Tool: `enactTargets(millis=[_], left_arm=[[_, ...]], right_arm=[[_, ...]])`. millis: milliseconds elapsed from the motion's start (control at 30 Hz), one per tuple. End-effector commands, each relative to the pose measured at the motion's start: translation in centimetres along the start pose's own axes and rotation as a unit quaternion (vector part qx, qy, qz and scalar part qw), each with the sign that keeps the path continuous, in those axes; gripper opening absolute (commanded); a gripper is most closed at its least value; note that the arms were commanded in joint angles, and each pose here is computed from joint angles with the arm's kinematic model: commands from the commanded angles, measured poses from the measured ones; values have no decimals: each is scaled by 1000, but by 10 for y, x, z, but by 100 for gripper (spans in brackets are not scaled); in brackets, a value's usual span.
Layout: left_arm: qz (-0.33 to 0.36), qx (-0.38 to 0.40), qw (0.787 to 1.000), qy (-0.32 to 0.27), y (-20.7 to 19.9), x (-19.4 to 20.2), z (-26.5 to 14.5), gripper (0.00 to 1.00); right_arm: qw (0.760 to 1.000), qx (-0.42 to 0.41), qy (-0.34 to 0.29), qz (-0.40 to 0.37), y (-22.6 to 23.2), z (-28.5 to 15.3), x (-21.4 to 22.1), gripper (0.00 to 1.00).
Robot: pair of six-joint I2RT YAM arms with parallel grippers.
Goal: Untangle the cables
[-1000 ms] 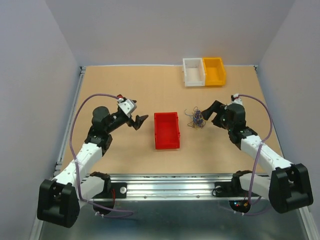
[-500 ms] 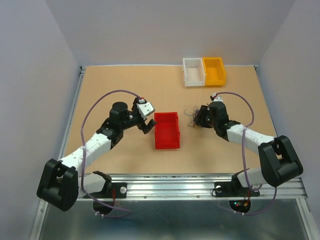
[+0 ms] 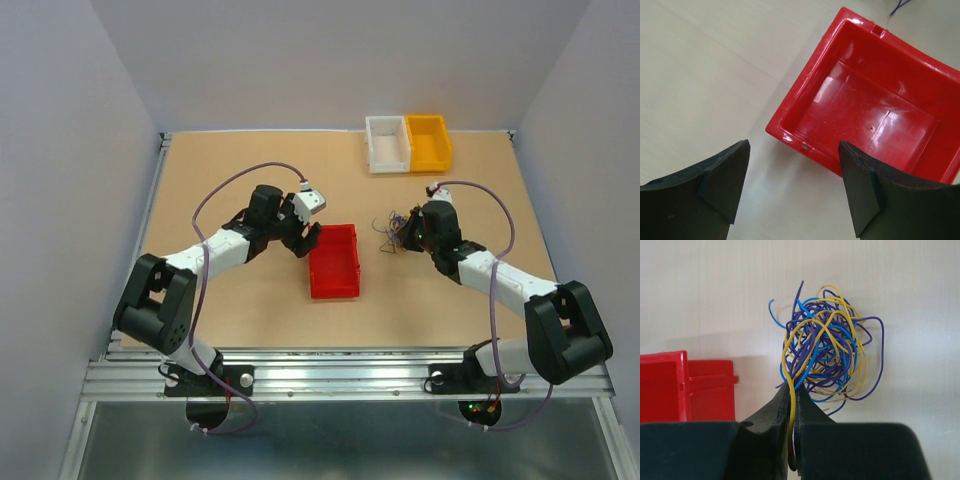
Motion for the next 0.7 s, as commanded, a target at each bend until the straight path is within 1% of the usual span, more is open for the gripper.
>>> enactTargets(millis=[0,67,100,167,200,300,333,367,467,567,600,667], left_arm=[[-19,16,1000,6,-1,-8,4,81],[-24,25,999,20,-1,-5,11,76],[-27,28,999,24,1,-4,15,70],[-32,32,998,32,2,-3,19,63],[-34,32,998,32,3,-4,21,53],[-33,29,999,32,11,-8,30,39],[-32,26,999,32,15,-11,35,37],[-32,23,999,32,20,-13,40,31],[-33,18,998,41,24,-11,46,24],[-34,-5,998,54,33,-7,49,15],[-38,-17,998,55,39,-5,48,8],[-48,-39,997,48,51,-5,46,4]], right_arm=[[998,-32,-58,-2,22,-11,-28,1],[998,-34,-61,-3,22,-12,-30,1],[998,-34,-60,-3,22,-13,-29,1],[997,-34,-63,-3,23,-14,-30,0],[997,-34,-63,-3,23,-13,-30,1],[998,-34,-61,-3,22,-13,-29,1],[998,-34,-60,-3,22,-13,-29,1],[998,-34,-58,-3,22,-12,-28,1],[998,-36,-56,-3,22,-12,-28,0],[998,-37,-56,-3,23,-12,-28,1],[998,-38,-55,-4,23,-12,-27,1],[998,-36,-57,-3,23,-12,-28,1]])
Point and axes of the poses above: each gripper's point midway between its finger pads, its own z axis out along the fingers, its own y axis along the line the jaws close on, x = y × z, the point moved 6 cm from there along -z, back along the fingers, and after that the axes turned 12 degrees about z, right-handed, at the moved point
